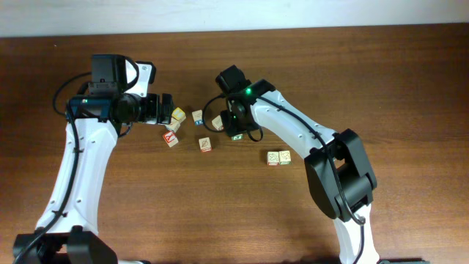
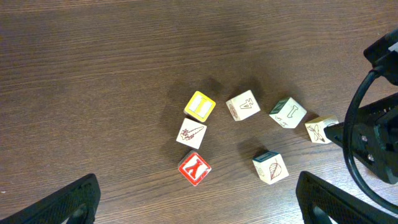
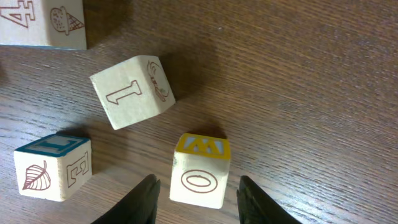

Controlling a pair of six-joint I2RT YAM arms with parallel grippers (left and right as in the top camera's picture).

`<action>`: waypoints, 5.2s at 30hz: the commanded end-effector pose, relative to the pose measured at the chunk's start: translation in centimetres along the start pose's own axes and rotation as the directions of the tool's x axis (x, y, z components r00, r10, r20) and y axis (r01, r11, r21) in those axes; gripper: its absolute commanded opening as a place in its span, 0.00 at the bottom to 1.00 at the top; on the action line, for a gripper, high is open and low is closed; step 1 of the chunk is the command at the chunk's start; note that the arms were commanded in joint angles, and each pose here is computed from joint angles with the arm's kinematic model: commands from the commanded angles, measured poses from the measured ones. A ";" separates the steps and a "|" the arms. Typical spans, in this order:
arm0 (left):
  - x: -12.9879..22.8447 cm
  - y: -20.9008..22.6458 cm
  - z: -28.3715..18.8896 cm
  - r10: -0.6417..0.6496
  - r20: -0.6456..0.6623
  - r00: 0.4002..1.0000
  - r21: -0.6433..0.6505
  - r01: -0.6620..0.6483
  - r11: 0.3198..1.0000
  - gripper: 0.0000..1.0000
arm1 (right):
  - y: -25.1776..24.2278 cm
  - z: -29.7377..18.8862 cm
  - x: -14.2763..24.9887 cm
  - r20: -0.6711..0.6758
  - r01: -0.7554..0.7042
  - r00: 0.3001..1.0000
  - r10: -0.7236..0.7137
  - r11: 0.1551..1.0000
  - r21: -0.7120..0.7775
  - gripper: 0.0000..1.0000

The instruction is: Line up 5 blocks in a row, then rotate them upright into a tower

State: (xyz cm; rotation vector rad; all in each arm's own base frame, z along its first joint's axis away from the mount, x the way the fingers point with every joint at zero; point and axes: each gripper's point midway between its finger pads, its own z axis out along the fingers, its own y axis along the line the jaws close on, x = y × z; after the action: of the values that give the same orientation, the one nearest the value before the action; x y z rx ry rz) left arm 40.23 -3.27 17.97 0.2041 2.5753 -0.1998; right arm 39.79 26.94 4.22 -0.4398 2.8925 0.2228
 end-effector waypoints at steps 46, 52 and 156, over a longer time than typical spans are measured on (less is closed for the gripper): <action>-0.8 0.1 -0.4 -0.009 0.019 1.000 -0.006 0.009 1.000 0.99 | -1.4 0.4 0.5 -0.075 -0.063 0.996 0.056 0.994 -0.094 0.22; -0.8 0.1 -0.4 -0.009 0.019 1.000 -0.006 0.009 1.000 0.99 | -0.8 -0.4 -0.3 -0.050 -0.024 0.999 0.019 0.995 -0.097 0.35; -0.8 0.1 -0.4 -0.009 0.019 1.000 -0.006 0.009 1.000 0.99 | -5.0 1.0 3.2 -0.139 -0.252 0.955 0.264 0.963 0.096 0.43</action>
State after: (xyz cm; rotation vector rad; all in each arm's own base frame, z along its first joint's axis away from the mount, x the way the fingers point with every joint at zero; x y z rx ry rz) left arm 40.23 -3.27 17.97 0.2045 2.5753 -0.1992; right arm 38.64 22.09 2.77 -0.1035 3.0787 0.1845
